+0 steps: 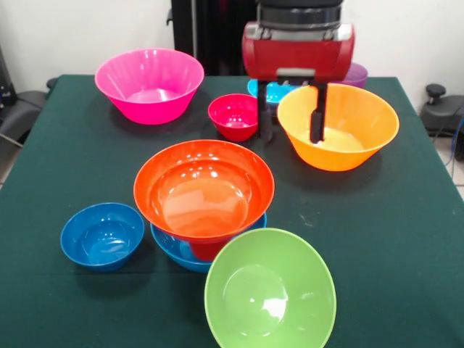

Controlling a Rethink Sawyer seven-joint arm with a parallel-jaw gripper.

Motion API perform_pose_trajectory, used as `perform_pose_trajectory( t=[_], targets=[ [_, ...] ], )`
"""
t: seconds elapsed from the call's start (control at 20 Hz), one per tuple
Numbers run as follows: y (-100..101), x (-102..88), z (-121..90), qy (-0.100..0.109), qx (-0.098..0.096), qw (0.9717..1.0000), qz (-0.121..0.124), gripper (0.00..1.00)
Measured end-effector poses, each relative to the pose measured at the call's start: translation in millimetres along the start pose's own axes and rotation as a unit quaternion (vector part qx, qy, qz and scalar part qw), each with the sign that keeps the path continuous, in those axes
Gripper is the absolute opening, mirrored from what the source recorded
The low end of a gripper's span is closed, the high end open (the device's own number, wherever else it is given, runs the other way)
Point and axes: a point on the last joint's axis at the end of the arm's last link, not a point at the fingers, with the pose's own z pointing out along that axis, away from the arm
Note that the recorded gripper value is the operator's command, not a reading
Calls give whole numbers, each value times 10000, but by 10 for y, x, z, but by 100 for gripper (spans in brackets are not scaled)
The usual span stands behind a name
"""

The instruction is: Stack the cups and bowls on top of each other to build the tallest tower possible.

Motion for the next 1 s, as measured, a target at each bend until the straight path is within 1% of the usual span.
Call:
perform_pose_trajectory(
  t=[0.15, 0.4, 0.7, 0.8, 1.0],
  targets=[
    [124, 50, -92, -19, 3, 10000, -88, 100],
    [259, 152, -136, 30, -13, 9998, -174, 100],
    [346, 341, -49, 223, -20, 9995, -214, 100],
    [361, 444, 8, 327, 8, 9992, -236, 100],
    [374, 595, 77, 439, 78, 9986, -284, 100]
  ],
)
